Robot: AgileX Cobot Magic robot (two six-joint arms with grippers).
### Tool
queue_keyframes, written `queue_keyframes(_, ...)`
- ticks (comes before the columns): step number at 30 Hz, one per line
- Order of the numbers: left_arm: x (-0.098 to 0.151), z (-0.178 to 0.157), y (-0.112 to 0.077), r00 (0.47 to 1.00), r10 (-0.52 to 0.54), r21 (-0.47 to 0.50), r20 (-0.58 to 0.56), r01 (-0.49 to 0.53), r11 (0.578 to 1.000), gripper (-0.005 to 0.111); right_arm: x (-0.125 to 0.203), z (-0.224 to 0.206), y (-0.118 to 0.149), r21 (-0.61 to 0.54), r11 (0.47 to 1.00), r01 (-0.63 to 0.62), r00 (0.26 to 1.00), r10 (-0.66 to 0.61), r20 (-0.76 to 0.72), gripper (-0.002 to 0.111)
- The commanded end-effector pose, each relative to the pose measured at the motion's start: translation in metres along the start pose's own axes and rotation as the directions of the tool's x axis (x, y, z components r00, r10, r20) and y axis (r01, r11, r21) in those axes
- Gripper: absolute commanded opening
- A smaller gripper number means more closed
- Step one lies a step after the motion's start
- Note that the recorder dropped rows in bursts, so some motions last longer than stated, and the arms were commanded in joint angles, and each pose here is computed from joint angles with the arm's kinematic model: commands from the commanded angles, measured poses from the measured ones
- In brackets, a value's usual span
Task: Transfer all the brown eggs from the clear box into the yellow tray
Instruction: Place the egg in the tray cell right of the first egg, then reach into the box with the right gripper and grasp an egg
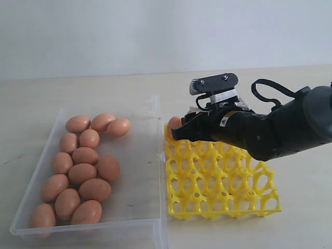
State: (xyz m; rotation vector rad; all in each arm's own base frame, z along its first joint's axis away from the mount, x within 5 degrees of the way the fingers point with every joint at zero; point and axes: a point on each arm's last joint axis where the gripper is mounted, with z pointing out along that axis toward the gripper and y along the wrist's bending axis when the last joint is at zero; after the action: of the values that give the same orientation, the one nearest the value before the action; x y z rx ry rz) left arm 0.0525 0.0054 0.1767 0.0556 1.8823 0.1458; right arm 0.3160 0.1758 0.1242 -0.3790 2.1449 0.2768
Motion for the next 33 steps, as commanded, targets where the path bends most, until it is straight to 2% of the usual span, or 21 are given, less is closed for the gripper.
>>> queue_keyframes(1,-0.002,-0.001,0.000,1.000,-0.005,0.007,0.020,0.005,1.000,0.000,-0.003,0.000,-0.002,0.001,1.000,0.005,1.000,-0.005,0.015,0.051)
queue_keyframes(5,-0.002,-0.001,0.000,1.000,-0.005,0.007,0.020,0.005,1.000,0.000,-0.001,0.000,-0.002,0.000,1.000,0.005,1.000,-0.005,0.002,0.058)
queue_keyframes(12,-0.002,-0.001,0.000,1.000,-0.005,0.007,0.020,0.005,1.000,0.000,-0.004,-0.002,-0.002,-0.002,1.000,0.002,1.000,-0.002,0.004,0.059)
queue_keyframes(14,-0.002,-0.001,0.000,1.000,-0.005,0.007,0.020,0.005,1.000,0.000,-0.016,-0.013,0.000,-0.011,1.000,0.000,1.000,0.000,0.023,0.059)
queue_keyframes(16,-0.002,-0.001,0.000,1.000,-0.005,0.007,0.020,0.005,1.000,0.000,-0.044,-0.036,0.004,-0.042,0.999,0.018,0.998,-0.015,0.057,0.058)
queue_keyframes(18,-0.002,-0.001,0.000,1.000,-0.005,0.007,0.020,0.005,1.000,0.000,-0.076,-0.052,0.015,-0.097,0.988,0.123,0.992,-0.124,-0.006,0.058)
queue_keyframes(19,-0.002,-0.001,0.000,1.000,-0.005,0.007,0.020,0.005,1.000,0.000,-0.095,-0.057,0.029,-0.131,0.976,0.173,0.979,-0.185,-0.086,0.058)
queue_keyframes(21,-0.002,-0.001,0.000,1.000,-0.005,0.007,0.020,0.005,1.000,0.000,-0.117,-0.052,0.055,-0.186,0.965,0.186,0.967,-0.213,-0.137,0.058)
queue_keyframes(23,-0.002,-0.001,0.000,1.000,-0.005,0.007,0.020,0.005,1.000,0.000,-0.125,-0.036,0.084,-0.246,0.958,0.146,0.966,-0.192,-0.174,0.058)
queue_keyframes(28,-0.002,-0.001,0.000,1.000,-0.005,0.007,0.020,0.005,1.000,0.000,-0.109,0.029,0.149,-0.357,0.929,0.101,0.939,-0.207,-0.274,0.058)
queue_keyframes(33,-0.002,-0.001,0.000,1.000,-0.005,0.007,0.020,0.005,1.000,0.000,-0.092,0.076,0.173,-0.383,0.923,0.026,0.895,-0.192,-0.403,0.058)
